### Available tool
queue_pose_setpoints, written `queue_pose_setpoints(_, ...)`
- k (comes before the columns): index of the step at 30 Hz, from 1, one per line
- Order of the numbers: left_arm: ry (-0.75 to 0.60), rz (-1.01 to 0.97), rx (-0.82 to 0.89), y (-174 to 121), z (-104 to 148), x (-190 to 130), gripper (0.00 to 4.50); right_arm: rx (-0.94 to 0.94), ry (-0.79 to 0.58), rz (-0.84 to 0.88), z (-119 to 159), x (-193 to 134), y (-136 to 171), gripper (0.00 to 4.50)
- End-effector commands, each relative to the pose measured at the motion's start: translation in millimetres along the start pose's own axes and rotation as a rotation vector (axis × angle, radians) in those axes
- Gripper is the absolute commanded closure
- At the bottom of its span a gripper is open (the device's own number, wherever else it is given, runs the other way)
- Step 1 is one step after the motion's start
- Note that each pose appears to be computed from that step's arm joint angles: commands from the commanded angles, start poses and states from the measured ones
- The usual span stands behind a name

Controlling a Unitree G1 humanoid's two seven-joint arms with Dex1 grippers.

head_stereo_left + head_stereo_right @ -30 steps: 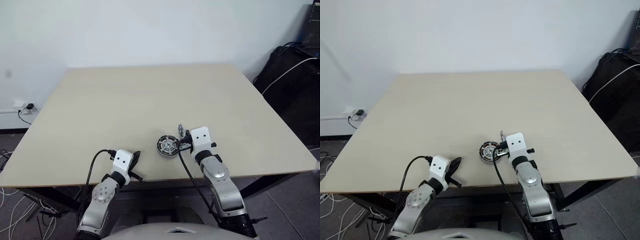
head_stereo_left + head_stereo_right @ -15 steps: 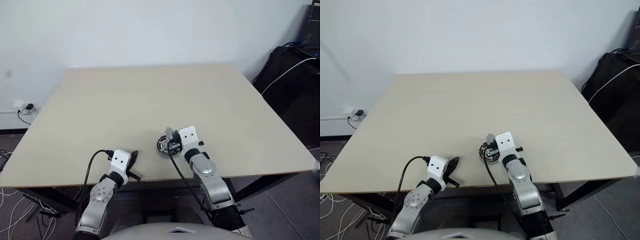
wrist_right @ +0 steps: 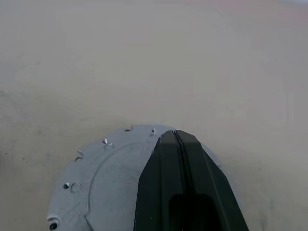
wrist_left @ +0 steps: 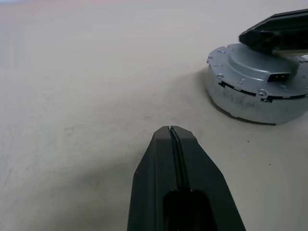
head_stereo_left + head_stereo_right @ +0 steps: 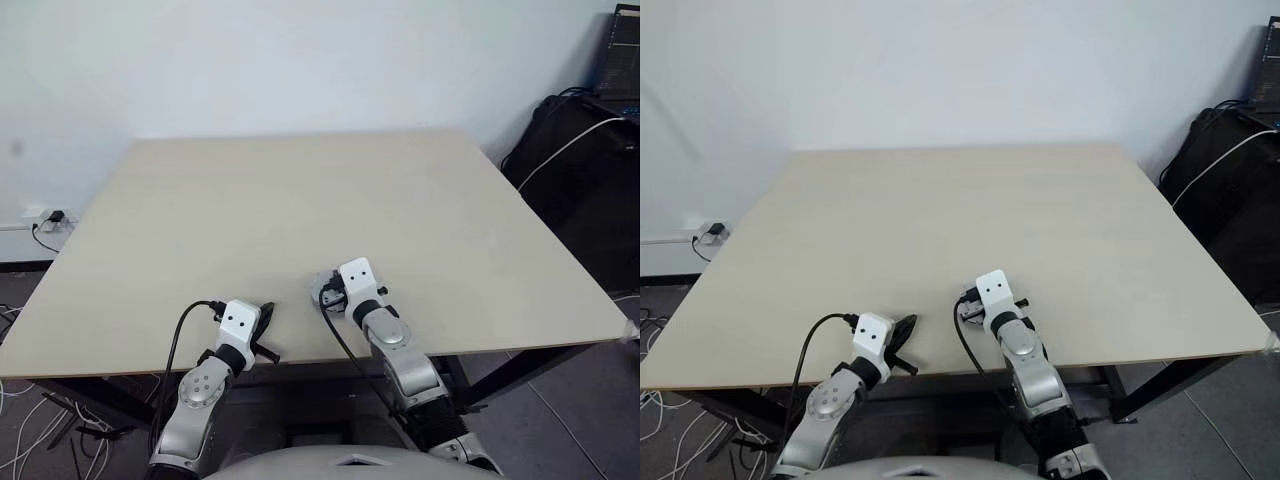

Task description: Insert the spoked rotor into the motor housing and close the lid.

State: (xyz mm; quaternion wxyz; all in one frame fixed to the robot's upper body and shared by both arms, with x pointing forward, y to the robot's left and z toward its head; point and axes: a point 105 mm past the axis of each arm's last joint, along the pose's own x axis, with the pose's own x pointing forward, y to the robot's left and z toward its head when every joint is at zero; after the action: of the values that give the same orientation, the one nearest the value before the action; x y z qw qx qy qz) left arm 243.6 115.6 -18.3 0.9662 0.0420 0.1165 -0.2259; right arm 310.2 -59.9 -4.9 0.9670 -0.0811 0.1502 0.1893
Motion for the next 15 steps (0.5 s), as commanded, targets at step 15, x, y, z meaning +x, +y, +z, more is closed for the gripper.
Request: queue_pose_setpoints(15, -0.063, 0.006, 0.008, -1.3, 14.3, 1.4, 4.50, -0.070, -0.092, 0.352, 54.3, -34.0, -21.0, 3.92)
